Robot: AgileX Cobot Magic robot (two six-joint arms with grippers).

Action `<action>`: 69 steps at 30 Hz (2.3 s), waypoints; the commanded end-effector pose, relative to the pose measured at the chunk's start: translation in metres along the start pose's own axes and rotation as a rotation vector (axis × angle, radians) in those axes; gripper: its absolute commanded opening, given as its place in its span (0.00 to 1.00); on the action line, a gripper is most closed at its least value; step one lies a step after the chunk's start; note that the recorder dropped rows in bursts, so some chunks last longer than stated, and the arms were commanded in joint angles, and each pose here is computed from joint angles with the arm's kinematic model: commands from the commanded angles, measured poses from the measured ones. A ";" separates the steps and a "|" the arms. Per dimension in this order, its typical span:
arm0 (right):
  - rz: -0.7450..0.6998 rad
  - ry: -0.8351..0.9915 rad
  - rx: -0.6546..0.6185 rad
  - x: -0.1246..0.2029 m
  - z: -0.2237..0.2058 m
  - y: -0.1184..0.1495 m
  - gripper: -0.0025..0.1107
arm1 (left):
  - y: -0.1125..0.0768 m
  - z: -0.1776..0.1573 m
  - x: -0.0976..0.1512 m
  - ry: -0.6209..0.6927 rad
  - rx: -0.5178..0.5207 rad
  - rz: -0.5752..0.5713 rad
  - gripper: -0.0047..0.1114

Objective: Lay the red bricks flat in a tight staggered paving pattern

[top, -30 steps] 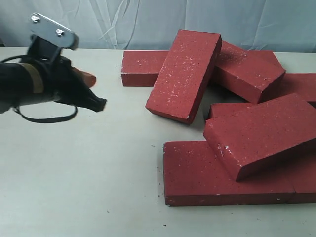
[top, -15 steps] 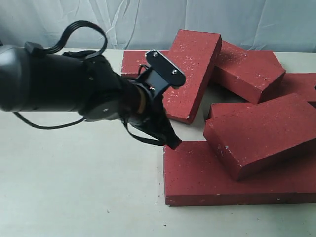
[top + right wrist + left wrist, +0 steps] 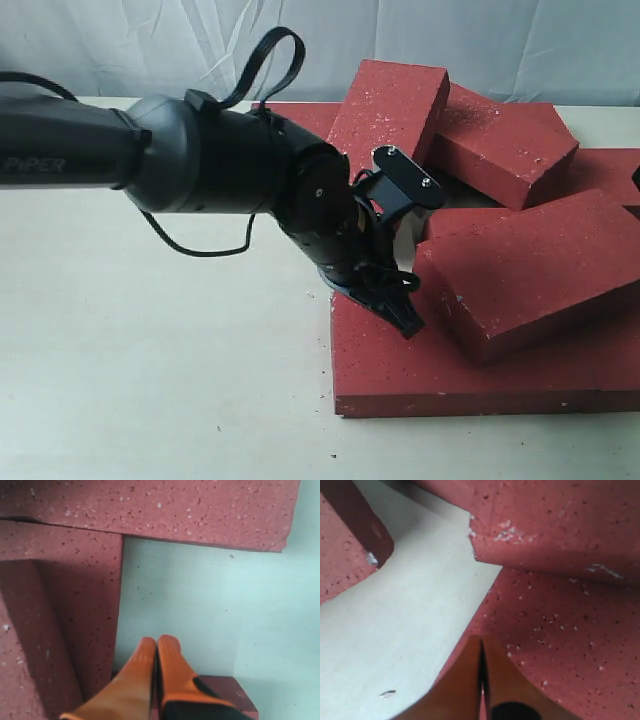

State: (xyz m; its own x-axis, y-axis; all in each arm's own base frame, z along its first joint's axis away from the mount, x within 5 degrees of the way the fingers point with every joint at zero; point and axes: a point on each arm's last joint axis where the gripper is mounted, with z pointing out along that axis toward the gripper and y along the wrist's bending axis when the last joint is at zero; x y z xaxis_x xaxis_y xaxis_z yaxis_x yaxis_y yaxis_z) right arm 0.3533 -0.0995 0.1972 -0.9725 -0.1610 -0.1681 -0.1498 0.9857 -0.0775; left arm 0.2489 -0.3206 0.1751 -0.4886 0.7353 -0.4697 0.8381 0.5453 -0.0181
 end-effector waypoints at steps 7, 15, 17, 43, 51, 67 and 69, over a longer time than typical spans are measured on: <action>-0.097 0.043 -0.092 -0.006 0.014 0.021 0.05 | -0.013 0.014 -0.014 -0.038 0.031 0.008 0.04; -0.098 0.034 -0.162 -0.009 0.008 0.035 0.05 | -0.022 0.004 -0.032 -0.100 0.039 0.045 0.04; -0.093 0.036 -0.226 -0.009 0.007 0.041 0.05 | -0.023 0.003 -0.036 -0.124 0.046 0.027 0.04; -0.301 -0.177 -0.380 -0.045 -0.093 0.194 0.05 | 0.088 -0.146 0.005 0.026 -0.091 -0.189 0.04; -0.404 -0.232 -0.429 -0.053 -0.103 0.266 0.05 | 0.133 -0.156 0.055 0.089 -0.158 -0.356 0.04; -0.529 -0.212 -0.547 -0.087 -0.032 0.389 0.05 | 0.218 -0.161 0.152 0.029 -0.356 -0.703 0.04; -0.525 -0.223 -0.548 -0.092 -0.019 0.398 0.05 | 0.221 -0.154 0.161 0.039 -0.363 -0.722 0.04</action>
State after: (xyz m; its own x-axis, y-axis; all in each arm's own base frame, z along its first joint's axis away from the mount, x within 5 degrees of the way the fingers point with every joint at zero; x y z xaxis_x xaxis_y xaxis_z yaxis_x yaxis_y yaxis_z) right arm 0.3766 0.2840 0.2050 -0.6890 -0.6243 -0.3681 -0.7166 0.6629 0.2170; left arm 0.3164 -0.0165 0.2388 -0.8923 0.2389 -0.3831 0.2340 0.9704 0.0602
